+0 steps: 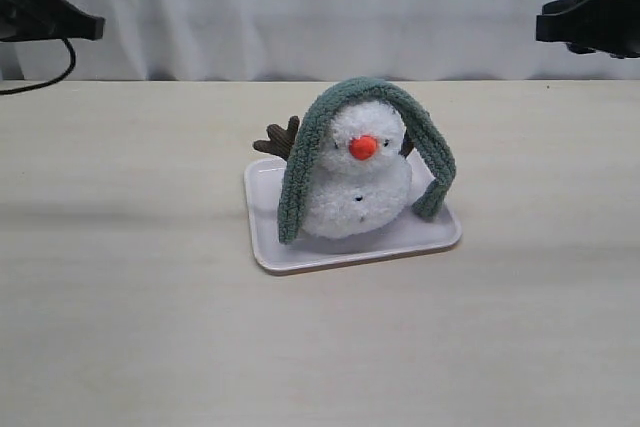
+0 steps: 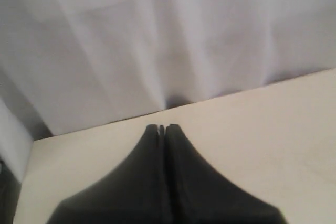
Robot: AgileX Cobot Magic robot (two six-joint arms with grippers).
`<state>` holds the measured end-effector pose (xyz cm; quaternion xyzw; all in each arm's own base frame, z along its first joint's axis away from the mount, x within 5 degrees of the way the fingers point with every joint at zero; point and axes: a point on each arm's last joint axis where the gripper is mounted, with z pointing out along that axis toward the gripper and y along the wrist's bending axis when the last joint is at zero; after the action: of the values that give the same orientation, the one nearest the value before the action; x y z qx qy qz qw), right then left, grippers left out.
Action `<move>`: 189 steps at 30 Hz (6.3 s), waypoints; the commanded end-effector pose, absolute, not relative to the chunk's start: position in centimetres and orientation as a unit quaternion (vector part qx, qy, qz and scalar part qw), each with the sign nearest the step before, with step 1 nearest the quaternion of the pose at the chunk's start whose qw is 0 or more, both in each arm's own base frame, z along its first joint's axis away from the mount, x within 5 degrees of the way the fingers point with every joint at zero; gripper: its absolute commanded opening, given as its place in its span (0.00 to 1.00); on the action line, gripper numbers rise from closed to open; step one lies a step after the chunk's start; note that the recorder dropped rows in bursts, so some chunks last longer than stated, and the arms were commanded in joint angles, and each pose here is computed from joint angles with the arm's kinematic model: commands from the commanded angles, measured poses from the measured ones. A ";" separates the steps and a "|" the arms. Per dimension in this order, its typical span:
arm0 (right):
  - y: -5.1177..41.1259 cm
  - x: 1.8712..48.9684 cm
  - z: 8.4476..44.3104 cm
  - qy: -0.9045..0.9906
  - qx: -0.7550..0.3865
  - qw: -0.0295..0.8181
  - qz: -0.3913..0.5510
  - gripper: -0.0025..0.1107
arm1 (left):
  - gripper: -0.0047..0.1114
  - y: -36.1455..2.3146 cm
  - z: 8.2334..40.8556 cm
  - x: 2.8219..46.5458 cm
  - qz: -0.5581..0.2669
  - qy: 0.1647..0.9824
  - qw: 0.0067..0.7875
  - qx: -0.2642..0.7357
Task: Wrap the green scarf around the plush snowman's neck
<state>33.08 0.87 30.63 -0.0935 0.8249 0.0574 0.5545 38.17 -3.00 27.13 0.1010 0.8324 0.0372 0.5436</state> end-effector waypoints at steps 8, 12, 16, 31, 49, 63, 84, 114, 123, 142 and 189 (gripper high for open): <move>1.6 32.1 30.5 0.825 -0.114 0.544 0.104 0.38 | 0.04 1.7 26.4 37.6 0.292 0.786 0.515 0.181; 1.3 32.1 30.6 0.825 -0.103 0.548 0.088 0.34 | 0.04 4.0 27.4 36.8 0.508 0.755 0.399 0.112; 1.3 32.1 30.6 0.826 -0.098 0.547 0.093 0.32 | 0.04 3.9 27.1 36.6 0.426 0.817 0.384 0.061; 1.8 32.0 30.5 0.827 -0.094 0.539 0.127 0.32 | 0.04 -5.1 24.5 37.3 -0.356 0.823 0.429 0.111; 1.8 32.0 30.5 0.828 -0.087 0.537 0.135 0.32 | 0.04 -5.6 23.0 36.0 0.023 0.890 0.433 0.140; 2.1 31.9 30.5 0.827 -0.098 0.535 0.144 0.32 | 0.04 -10.5 21.9 34.3 -0.075 0.842 0.493 0.206; 2.2 32.6 29.8 0.832 -0.097 0.523 0.154 0.32 | 0.04 -5.8 27.6 37.0 0.082 0.935 0.315 0.142; 12.6 31.9 26.4 0.802 -0.317 0.474 0.179 0.06 | 0.33 -23.5 23.8 33.3 -0.128 0.764 0.392 0.496; 13.1 32.8 24.1 0.808 -0.341 0.452 0.163 0.06 | 0.28 -23.7 23.0 34.6 -0.128 0.785 0.425 0.432; 13.8 34.0 25.7 0.790 -0.349 0.470 0.181 0.06 | 0.04 -23.2 23.7 35.6 -0.097 0.785 0.475 0.385; 16.0 36.7 28.7 0.724 -0.413 0.500 0.234 0.06 | 0.04 -24.6 23.8 38.8 -0.084 0.771 0.506 0.377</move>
<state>36.80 16.04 28.21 -0.4071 0.7315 0.2365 0.4932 38.68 -24.49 23.26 0.3815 0.7705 -0.0714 0.5057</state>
